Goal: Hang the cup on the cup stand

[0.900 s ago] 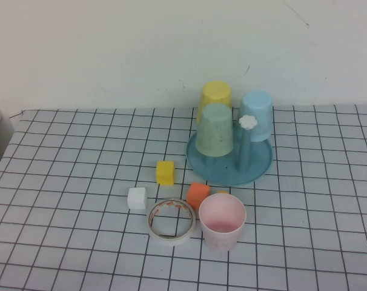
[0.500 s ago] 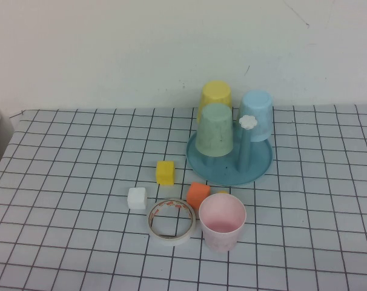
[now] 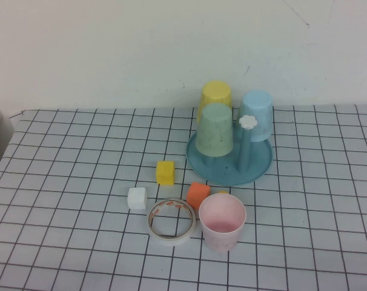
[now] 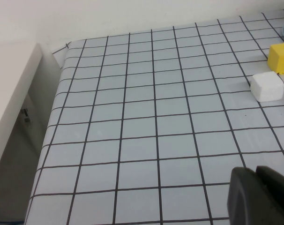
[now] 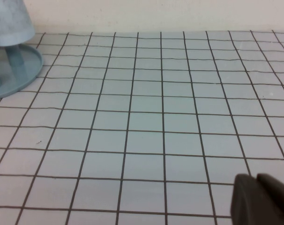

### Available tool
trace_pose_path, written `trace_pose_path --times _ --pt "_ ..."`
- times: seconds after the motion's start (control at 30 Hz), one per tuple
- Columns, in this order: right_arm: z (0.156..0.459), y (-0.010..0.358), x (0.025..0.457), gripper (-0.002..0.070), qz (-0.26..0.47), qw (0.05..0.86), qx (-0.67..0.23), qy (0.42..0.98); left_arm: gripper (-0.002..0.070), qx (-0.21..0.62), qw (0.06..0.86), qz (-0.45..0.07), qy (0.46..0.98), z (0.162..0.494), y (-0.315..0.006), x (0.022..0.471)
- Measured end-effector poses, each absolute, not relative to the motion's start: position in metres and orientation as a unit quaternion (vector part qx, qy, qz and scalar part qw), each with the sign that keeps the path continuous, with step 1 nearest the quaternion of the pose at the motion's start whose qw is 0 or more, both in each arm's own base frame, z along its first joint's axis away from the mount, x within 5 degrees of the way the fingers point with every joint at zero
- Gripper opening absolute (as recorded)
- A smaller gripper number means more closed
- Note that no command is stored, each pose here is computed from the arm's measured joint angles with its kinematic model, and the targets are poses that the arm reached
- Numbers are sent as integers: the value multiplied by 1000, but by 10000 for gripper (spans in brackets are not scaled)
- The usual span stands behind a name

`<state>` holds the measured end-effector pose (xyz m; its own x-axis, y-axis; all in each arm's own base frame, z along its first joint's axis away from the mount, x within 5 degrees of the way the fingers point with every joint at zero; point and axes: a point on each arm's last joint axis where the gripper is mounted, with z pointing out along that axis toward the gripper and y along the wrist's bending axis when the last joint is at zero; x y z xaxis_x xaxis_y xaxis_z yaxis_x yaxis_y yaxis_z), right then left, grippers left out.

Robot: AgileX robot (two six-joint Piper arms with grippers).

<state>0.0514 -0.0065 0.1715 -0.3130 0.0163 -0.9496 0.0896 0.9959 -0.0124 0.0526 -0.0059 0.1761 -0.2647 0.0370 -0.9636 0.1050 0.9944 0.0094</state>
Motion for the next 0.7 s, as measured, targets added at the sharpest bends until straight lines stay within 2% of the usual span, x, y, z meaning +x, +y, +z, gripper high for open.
trace_pose_path --times 0.53,0.7 --pt "171 -6 51 0 -28 585 33 810 -1 45 605 -28 795 176 -6 53" --pt "172 -1 52 -1 46 584 91 806 -1 46 605 -27 795 176 -6 53"
